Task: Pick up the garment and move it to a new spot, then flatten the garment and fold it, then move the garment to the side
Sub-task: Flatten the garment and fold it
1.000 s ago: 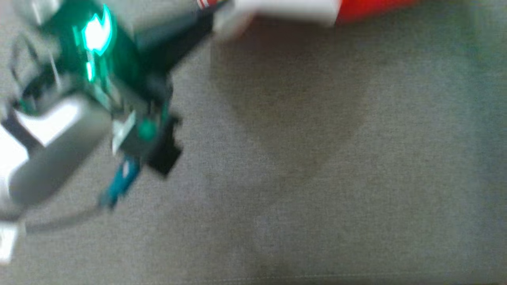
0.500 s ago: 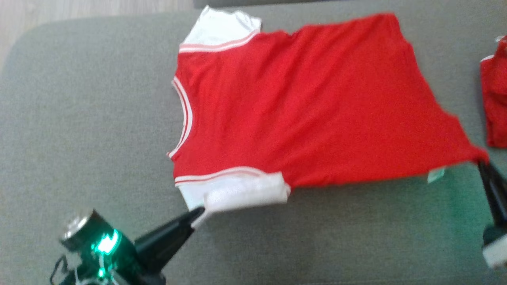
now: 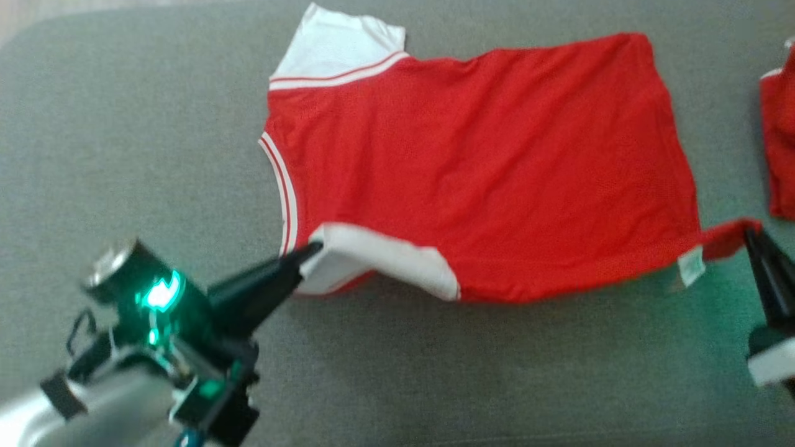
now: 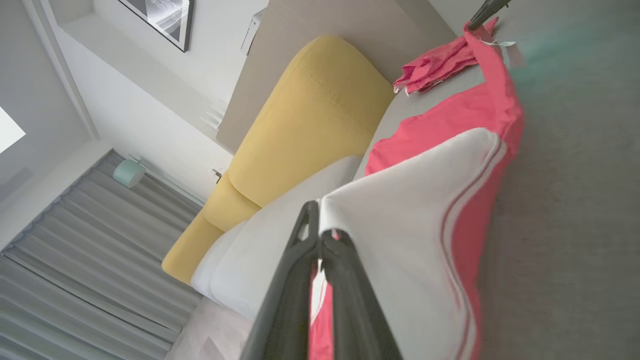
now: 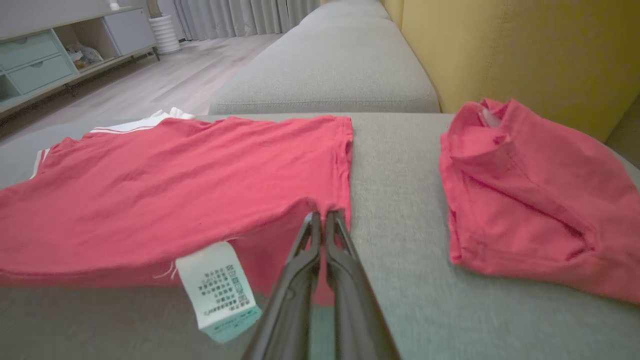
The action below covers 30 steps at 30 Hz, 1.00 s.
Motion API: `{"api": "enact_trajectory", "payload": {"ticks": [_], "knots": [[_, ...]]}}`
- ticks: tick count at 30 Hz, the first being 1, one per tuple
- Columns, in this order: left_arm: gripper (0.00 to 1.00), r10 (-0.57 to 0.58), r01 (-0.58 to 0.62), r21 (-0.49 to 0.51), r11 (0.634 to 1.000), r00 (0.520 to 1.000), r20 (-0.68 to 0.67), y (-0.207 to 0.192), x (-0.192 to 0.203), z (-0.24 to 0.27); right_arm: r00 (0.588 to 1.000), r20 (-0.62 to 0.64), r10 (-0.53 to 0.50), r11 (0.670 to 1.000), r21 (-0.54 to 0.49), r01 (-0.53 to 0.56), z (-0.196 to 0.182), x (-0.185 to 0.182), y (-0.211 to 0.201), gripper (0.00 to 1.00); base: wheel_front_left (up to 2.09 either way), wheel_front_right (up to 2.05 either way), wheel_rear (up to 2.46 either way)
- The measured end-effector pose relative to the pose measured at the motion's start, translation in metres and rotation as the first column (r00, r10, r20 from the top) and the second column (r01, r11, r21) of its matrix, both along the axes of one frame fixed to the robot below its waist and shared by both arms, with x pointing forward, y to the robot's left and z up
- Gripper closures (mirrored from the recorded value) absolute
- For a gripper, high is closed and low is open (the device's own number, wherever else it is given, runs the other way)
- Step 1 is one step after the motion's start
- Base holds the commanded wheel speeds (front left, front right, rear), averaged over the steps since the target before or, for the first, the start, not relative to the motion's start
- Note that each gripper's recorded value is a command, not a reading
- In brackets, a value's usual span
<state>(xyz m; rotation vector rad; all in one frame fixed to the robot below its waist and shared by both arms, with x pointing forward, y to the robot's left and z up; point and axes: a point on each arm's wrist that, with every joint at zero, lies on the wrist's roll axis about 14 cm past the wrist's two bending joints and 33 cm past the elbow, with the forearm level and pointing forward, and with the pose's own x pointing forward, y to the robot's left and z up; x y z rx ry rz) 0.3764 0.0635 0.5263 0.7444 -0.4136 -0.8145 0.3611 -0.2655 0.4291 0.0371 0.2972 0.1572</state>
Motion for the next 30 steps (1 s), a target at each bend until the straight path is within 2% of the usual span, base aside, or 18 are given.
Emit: {"api": "enact_trajectory", "payload": {"ticks": [6, 12, 15, 16, 17, 18, 19, 23, 26, 27, 30], "knots": [[1.0, 0.013, -0.012, 0.034, 0.999, 1.0, -0.005, -0.002, 0.053, -0.013, 0.999, 0.026, 0.026, 1.0, -0.006, -0.026, 0.0, 0.049, 0.006, 1.0, 0.0, 0.0, 0.0], [1.0, 0.047, -0.046, 0.039, 0.998, 0.999, -0.01, -0.001, 0.098, -0.024, 1.0, 0.001, 0.028, 0.999, -0.044, -0.028, -0.012, 0.084, -0.003, 1.0, 0.0, 0.0, 0.0], [1.0, 0.071, -0.067, 0.055, 0.996, 0.994, -0.08, 0.004, 0.111, -0.045, 0.999, -0.016, 0.036, 0.998, -0.05, -0.037, -0.02, 0.097, -0.002, 1.0, 0.0, 0.0, 0.0], [1.0, 0.082, -0.075, 0.062, 0.995, 0.99, -0.118, 0.006, 0.113, -0.055, 0.999, -0.025, 0.037, 0.998, -0.047, -0.038, -0.023, 0.099, -0.001, 0.73, 0.0, 0.0, 0.0], [0.73, 0.091, -0.082, 0.066, 0.994, 0.985, -0.15, 0.008, 0.115, -0.063, 0.999, -0.037, 0.037, 0.998, -0.045, -0.039, -0.027, 0.101, -0.001, 0.22, 0.0, 0.0, 0.0], [0.18, 0.1, -0.089, 0.066, 0.994, 0.978, -0.182, 0.009, 0.116, -0.07, 0.998, -0.045, 0.035, 0.998, -0.043, -0.037, -0.029, 0.102, -0.001, 0.0, 0.0, 0.0, 0.0], [0.0, 0.106, -0.095, 0.063, 0.994, 0.972, -0.211, 0.009, 0.116, -0.075, 0.998, -0.051, 0.033, 0.999, -0.041, -0.035, -0.032, 0.104, -0.001, 0.0, 0.0, 0.0, 0.0], [0.0, 0.208, -0.204, 0.041, 0.978, 0.944, -0.254, 0.026, 0.123, -0.082, 0.999, -0.034, 0.033, 0.999, -0.031, -0.034, -0.026, 0.109, 0.001, 0.0, 0.0, 0.0, 0.0], [0.0, 0.359, -0.376, -0.003, 0.927, 0.886, -0.295, 0.052, 0.121, -0.088, 0.999, -0.015, 0.034, 0.999, -0.022, -0.034, -0.018, 0.108, 0.005, 0.0, 0.0, 0.0, 0.0], [0.0, 0.359, -0.376, -0.003, 0.927, 0.886, -0.295, 0.052, 0.121, -0.088, 0.999, -0.015, 0.034, 0.999, -0.022, -0.034, -0.018, 0.108, 0.005, 0.0, 0.0, 0.0, 0.0], [0.0, 0.431, -0.515, -0.083, 0.853, 0.785, -0.445, 0.054, 0.098, -0.102, 1.0, 0.003, 0.014, 1.0, 0.002, -0.014, -0.013, 0.103, 0.006, 0.0, 0.0, 0.0, 0.0]]}}
